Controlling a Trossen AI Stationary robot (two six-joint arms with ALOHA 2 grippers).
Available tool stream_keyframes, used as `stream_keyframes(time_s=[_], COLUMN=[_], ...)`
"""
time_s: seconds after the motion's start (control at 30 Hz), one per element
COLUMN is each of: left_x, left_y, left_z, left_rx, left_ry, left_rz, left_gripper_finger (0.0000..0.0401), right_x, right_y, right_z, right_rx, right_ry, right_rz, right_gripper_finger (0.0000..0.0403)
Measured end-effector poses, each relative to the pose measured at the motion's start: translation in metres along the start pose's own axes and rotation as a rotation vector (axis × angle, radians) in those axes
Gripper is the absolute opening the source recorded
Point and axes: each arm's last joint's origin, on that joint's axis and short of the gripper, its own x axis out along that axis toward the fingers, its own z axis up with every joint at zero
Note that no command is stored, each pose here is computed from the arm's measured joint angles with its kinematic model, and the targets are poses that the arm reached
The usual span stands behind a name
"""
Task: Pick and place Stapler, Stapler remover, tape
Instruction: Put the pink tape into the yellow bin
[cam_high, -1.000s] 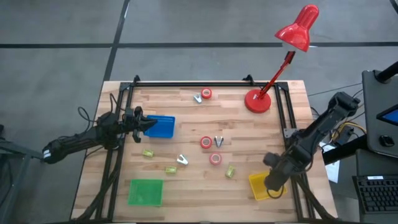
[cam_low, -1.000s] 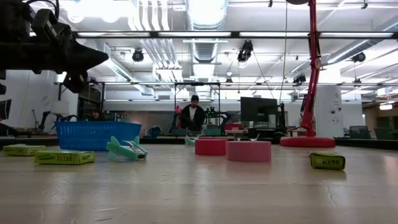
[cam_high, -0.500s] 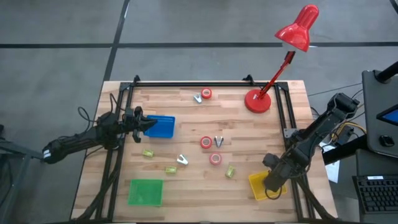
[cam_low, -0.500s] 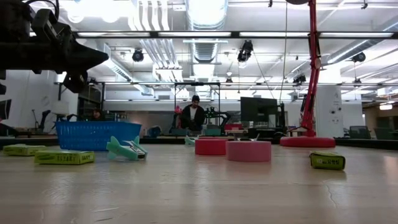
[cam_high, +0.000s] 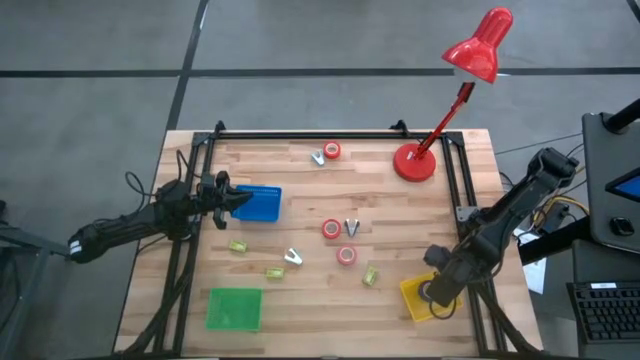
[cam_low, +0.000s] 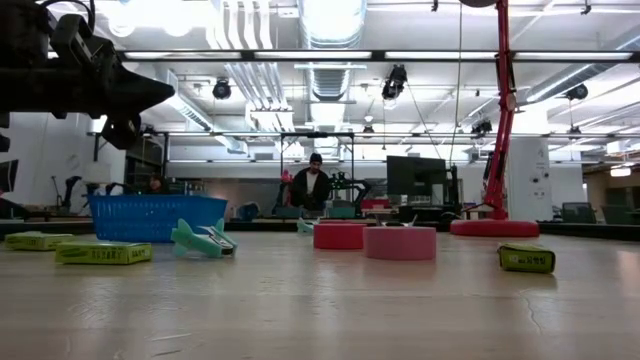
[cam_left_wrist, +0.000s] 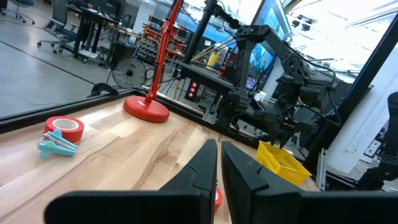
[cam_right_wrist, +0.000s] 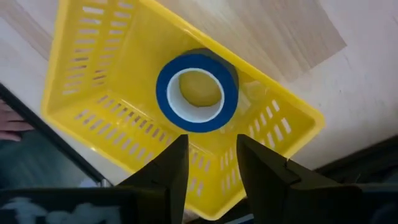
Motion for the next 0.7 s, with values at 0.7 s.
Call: stream_keyframes(time_s=[0.7], left_x=[0.000], left_y=[0.000], left_z=[0.000], left_rx=[0.000], left_ry=[0.000], left_rz=[0.000], left_gripper_finger=[0.0026], right_x=[-0.030], right_y=[0.047], right_z=[0.059], right_rx=[-0.501], right_ry=[-0.673], right_rz=[0.392], right_gripper_finger=[0.0105])
